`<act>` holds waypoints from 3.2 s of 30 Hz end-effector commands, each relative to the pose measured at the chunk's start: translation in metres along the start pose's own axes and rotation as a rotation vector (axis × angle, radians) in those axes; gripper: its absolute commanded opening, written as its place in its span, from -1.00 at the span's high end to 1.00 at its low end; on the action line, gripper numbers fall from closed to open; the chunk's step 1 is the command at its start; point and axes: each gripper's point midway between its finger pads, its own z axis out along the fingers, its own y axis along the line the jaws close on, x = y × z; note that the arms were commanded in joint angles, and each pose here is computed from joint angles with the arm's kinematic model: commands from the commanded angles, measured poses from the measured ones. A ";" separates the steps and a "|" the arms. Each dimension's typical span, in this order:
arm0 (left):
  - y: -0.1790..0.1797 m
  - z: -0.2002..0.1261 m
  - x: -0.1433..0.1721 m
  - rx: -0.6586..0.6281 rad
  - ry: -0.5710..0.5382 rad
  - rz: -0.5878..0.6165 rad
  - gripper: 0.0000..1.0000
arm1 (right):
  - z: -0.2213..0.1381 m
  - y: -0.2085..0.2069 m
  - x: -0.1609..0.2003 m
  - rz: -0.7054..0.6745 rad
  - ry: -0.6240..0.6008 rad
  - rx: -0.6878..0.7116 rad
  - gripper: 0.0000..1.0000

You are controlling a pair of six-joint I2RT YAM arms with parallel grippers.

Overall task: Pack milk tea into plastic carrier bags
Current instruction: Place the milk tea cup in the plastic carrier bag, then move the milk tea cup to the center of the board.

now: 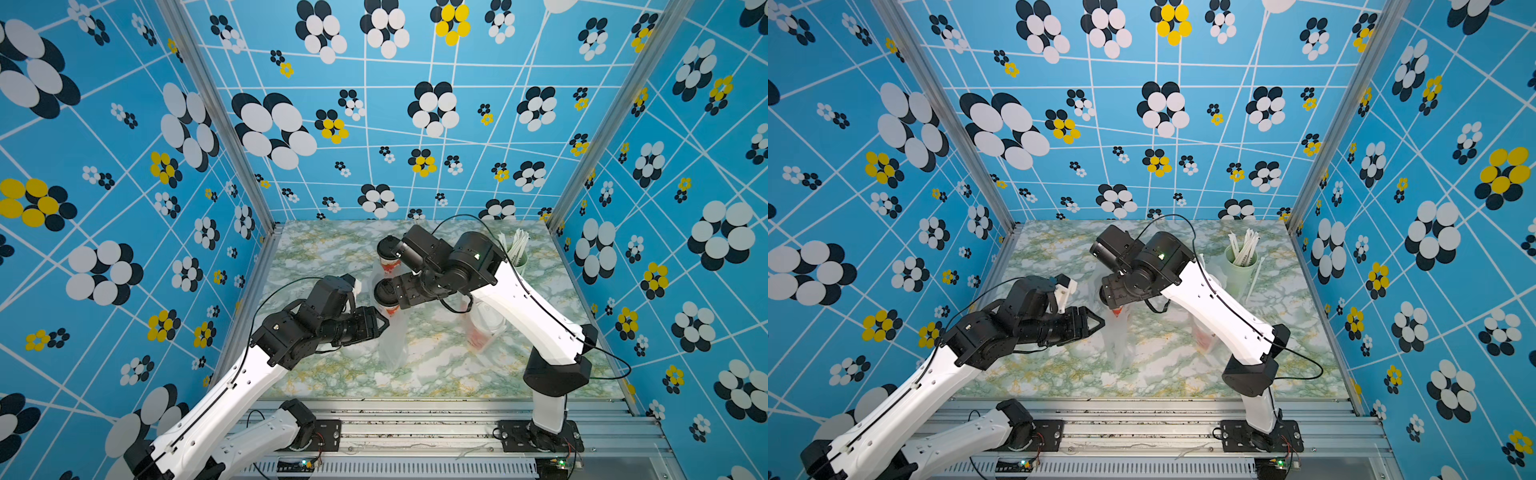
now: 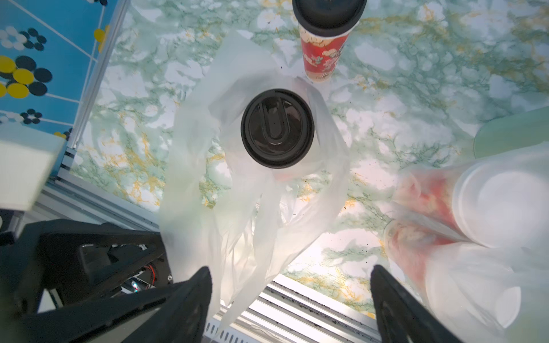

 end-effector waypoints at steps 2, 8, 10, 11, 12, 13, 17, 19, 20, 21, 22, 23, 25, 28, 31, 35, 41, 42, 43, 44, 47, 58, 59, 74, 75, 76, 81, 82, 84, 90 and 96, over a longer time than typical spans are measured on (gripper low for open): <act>-0.001 -0.002 0.003 -0.052 0.010 0.020 -0.29 | 0.021 0.005 0.029 0.006 0.122 0.006 -0.62; -0.007 0.000 0.008 -0.063 0.020 0.046 -0.11 | 0.029 0.012 0.046 0.032 0.145 -0.065 -0.24; -0.008 0.002 0.011 -0.064 0.031 0.051 0.03 | 0.029 0.015 0.051 0.044 0.151 -0.102 -0.10; -0.008 0.003 0.013 -0.065 0.038 0.053 0.11 | 0.030 0.017 0.055 0.048 0.160 -0.120 -0.04; -0.008 0.004 0.015 -0.066 0.047 0.055 0.25 | 0.030 0.018 0.058 0.051 0.166 -0.132 0.00; -0.007 0.004 0.018 -0.069 0.055 0.056 0.34 | 0.030 0.017 0.062 0.057 0.172 -0.137 0.05; 0.004 -0.003 0.023 -0.113 0.059 0.061 0.77 | 0.023 0.010 0.067 0.074 0.157 -0.134 0.30; 0.011 -0.009 0.023 -0.143 0.044 0.063 0.93 | 0.022 0.003 0.068 0.076 0.145 -0.114 0.54; 0.015 -0.013 0.023 -0.155 0.037 0.064 1.00 | 0.022 -0.001 0.070 0.071 0.148 -0.095 0.66; 0.018 -0.015 0.024 -0.164 0.032 0.066 1.00 | 0.024 -0.005 0.070 0.067 0.150 -0.072 0.76; 0.022 -0.016 0.025 -0.179 0.030 0.066 1.00 | 0.025 -0.010 0.072 0.061 0.154 -0.044 0.88; 0.026 -0.017 0.026 -0.192 0.033 0.063 1.00 | 0.027 -0.014 0.073 0.056 0.157 -0.016 1.00; 0.032 -0.019 0.028 -0.211 0.037 0.063 1.00 | 0.029 -0.022 0.075 0.047 0.158 0.030 1.00; 0.047 -0.025 0.032 -0.279 0.046 0.066 1.00 | 0.028 -0.037 0.077 0.035 0.162 0.107 1.00; 0.061 -0.028 0.037 -0.345 0.063 0.067 1.00 | 0.031 -0.046 0.079 0.015 0.174 0.163 1.00; 0.062 -0.022 0.041 -0.329 0.077 0.063 1.00 | 0.045 -0.039 0.087 0.010 0.219 0.139 1.00; 0.031 -0.018 0.028 -0.151 0.000 0.066 0.46 | 0.034 -0.021 0.072 0.024 0.172 0.039 0.42; 0.028 -0.019 0.024 -0.143 -0.013 0.065 0.40 | 0.030 -0.020 0.069 0.024 0.162 0.029 0.30; 0.027 -0.020 0.021 -0.140 -0.022 0.065 0.37 | 0.027 -0.018 0.066 0.023 0.153 0.020 0.23; 0.026 -0.021 0.018 -0.138 -0.029 0.069 0.35 | 0.023 -0.017 0.063 0.022 0.143 0.011 0.18; 0.024 -0.024 0.009 -0.136 -0.051 0.075 0.27 | 0.008 -0.016 0.052 0.024 0.101 -0.009 0.06; 0.014 -0.022 -0.026 -0.055 -0.107 0.066 0.17 | -0.013 -0.051 -0.026 0.083 -0.097 -0.048 -0.10; 0.013 -0.020 -0.029 -0.049 -0.106 0.065 0.19 | -0.008 -0.052 -0.036 0.086 -0.117 -0.061 -0.11; 0.022 -0.002 -0.027 -0.051 -0.048 0.023 0.98 | 0.096 -0.042 -0.166 -0.048 -0.425 -0.127 -0.64; 0.022 -0.001 -0.026 -0.050 -0.046 0.019 0.99 | 0.102 -0.041 -0.172 -0.056 -0.444 -0.122 -0.64; 0.022 0.000 -0.026 -0.048 -0.042 0.014 1.00 | 0.107 -0.040 -0.177 -0.062 -0.456 -0.122 -0.64; 0.024 0.004 -0.023 -0.043 -0.032 -0.010 1.00 | 0.141 -0.043 -0.194 -0.057 -0.482 -0.096 -0.65; 0.024 0.005 -0.023 -0.041 -0.031 -0.014 1.00 | 0.147 -0.045 -0.196 -0.053 -0.479 -0.086 -0.65; 0.025 0.005 -0.022 -0.042 -0.031 -0.020 1.00 | 0.163 -0.049 -0.196 -0.049 -0.463 -0.051 -0.66; 0.024 0.006 -0.022 -0.033 -0.029 -0.032 1.00 | 0.182 -0.058 -0.194 -0.030 -0.445 0.001 -0.73; 0.024 0.005 -0.023 -0.038 -0.033 -0.033 1.00 | 0.197 -0.058 -0.194 -0.030 -0.427 0.009 -0.73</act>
